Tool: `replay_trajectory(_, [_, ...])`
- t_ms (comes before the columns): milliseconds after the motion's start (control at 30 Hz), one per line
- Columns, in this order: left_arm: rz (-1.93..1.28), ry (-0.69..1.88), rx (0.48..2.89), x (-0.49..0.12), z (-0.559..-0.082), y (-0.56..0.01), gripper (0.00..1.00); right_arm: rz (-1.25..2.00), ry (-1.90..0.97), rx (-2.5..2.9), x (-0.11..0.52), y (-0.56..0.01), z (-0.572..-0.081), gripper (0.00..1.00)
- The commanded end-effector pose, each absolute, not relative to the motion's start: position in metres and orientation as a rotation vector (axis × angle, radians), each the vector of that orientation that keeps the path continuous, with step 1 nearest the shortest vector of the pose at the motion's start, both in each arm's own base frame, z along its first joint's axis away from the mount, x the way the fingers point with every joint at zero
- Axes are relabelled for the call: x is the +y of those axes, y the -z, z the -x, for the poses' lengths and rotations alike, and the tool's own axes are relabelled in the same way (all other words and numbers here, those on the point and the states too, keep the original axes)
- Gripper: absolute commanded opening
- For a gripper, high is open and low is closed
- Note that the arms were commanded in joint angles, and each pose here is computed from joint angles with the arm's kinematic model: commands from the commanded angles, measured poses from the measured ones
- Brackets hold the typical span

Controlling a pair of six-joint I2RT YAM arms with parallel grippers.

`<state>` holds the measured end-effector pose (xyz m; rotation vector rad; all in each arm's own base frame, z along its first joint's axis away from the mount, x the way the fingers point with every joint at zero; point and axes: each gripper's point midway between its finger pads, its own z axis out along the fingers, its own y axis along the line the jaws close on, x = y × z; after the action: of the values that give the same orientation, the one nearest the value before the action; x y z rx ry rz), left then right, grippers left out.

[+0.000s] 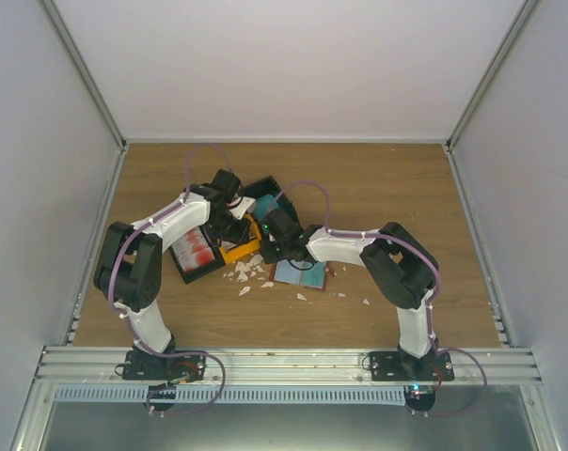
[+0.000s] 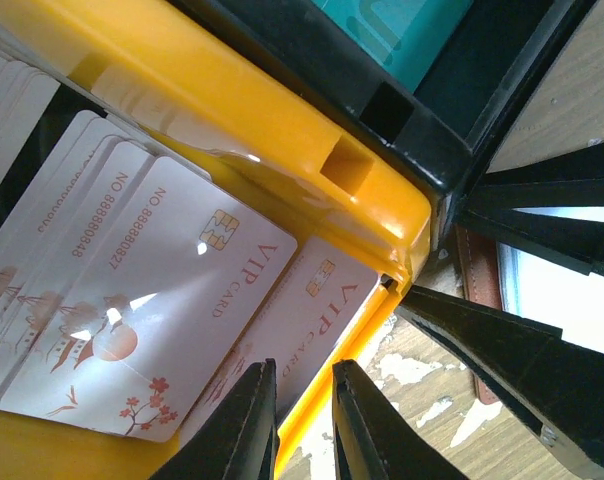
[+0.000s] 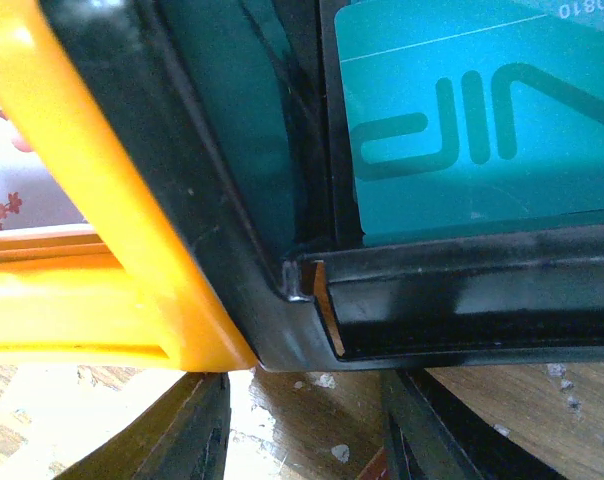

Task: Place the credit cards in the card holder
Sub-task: Pick up the credit card from the storage box.

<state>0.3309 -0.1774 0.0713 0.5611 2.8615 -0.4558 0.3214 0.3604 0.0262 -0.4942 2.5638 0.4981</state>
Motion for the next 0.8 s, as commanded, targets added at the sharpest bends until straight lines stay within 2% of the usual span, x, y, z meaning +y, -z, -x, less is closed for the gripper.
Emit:
replay_trajectory(0, [-0.538,0.452,2.941,-0.175,-0.320,-0.055,0.19,0.452,-0.450,2.543,0.357,-0.027,-0.332,0.43])
replay_trajectory(233, [-0.525,0.449,2.953,-0.175,-0.321,-0.051,0.14,0.449,-0.446,2.544,0.355,-0.027,-0.332,0.43])
replay_trajectory(433, [-0.529,0.474,2.916,-0.179,-0.325,-0.064,0.27,0.447,-0.446,2.544,0.355,-0.027,-0.332,0.43])
replay_trajectory(633, [-0.541,0.501,2.872,-0.183,-0.330,-0.079,0.32,0.447,-0.447,2.542,0.356,-0.027,-0.332,0.43])
replay_trajectory(767, [-0.549,0.496,2.849,-0.183,-0.332,-0.083,0.40,0.446,-0.449,2.541,0.356,-0.027,-0.332,0.43])
